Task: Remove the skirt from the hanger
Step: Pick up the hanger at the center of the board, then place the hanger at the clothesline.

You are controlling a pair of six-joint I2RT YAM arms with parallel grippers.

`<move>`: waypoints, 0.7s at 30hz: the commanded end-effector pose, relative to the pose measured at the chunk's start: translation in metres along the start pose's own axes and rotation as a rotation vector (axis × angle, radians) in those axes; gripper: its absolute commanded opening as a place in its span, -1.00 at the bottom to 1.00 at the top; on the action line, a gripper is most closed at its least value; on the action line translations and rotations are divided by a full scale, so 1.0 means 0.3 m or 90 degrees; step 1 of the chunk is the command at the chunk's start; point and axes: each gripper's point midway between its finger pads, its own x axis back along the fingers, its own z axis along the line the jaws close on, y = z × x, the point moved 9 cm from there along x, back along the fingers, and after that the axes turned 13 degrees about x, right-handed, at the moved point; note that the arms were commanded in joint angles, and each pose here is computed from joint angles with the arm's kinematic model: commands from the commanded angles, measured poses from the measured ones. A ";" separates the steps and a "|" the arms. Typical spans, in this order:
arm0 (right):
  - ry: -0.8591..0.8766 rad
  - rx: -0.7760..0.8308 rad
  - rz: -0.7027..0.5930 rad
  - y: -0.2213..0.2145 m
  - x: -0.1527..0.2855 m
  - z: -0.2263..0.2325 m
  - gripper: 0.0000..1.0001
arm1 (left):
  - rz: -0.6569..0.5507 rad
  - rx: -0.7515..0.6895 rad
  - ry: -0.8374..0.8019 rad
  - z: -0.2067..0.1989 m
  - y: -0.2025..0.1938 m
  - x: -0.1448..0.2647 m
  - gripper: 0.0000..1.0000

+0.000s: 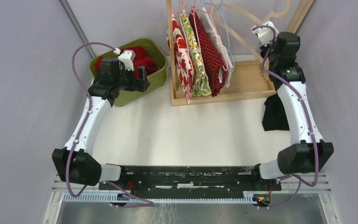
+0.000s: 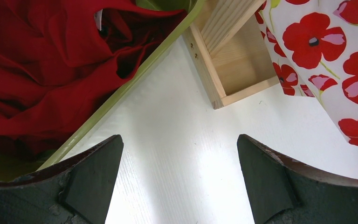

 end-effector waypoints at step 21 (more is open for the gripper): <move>-0.215 -0.017 -0.012 0.004 0.172 -0.186 -0.99 | -0.015 -0.029 -0.049 -0.046 0.012 0.014 0.98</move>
